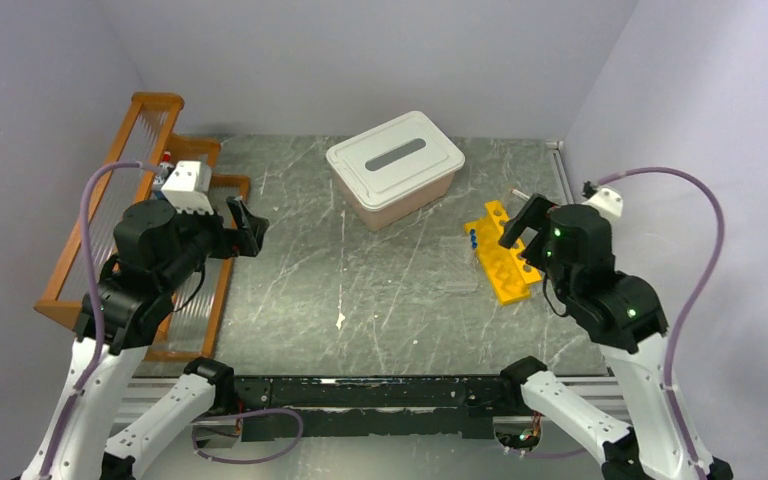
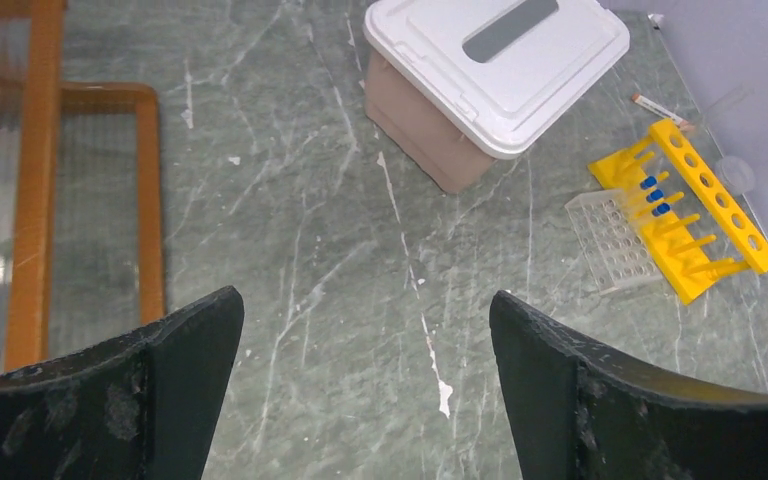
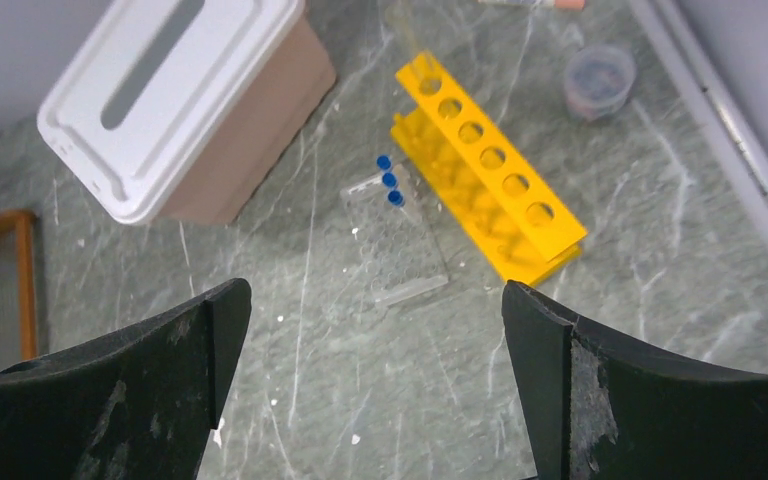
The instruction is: Organize the chemistry lab equipment
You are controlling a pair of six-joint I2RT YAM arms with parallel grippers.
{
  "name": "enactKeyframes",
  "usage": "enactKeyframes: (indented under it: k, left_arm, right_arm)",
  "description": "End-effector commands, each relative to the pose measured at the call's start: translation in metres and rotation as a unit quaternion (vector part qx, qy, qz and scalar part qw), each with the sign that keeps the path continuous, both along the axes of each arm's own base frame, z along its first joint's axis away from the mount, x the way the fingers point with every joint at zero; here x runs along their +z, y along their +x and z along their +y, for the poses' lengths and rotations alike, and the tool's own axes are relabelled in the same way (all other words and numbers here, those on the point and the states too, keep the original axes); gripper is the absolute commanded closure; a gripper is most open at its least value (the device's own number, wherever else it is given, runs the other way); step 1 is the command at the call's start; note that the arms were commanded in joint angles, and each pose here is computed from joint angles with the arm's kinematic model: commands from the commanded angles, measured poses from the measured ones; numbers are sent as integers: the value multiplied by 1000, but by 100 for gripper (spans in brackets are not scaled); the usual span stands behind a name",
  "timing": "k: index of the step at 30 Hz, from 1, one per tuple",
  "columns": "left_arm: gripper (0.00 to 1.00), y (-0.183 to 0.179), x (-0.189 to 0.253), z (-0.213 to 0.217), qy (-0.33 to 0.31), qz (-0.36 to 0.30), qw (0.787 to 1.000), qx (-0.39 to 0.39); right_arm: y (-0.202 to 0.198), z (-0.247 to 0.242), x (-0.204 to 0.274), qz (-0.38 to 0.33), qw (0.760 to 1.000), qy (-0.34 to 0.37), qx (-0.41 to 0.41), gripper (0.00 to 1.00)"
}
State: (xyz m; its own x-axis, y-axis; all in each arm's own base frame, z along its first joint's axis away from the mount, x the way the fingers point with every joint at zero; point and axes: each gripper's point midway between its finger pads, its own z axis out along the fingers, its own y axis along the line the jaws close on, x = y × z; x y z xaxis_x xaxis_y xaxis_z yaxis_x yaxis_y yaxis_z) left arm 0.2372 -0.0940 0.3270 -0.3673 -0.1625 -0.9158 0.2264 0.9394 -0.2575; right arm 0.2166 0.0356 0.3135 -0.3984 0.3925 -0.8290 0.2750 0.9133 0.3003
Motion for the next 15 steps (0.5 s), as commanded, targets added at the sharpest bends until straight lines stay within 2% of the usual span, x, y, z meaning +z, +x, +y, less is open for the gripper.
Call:
enactKeyframes:
  k: [1,7,15]
  left_arm:
    - [3,-18,19,18,24,-6,999,21]
    - [3,-37,54,23,24,-54,998,6]
    - [3,-40,53,22,20,-49,999,3]
  right_arm:
    - [-20,-28,22,-16,999,-42,-28,0]
    - [-20,-28,37,-25,998,-63,-4,0]
    - [-17,-21,38,-37,998,-55,12,0]
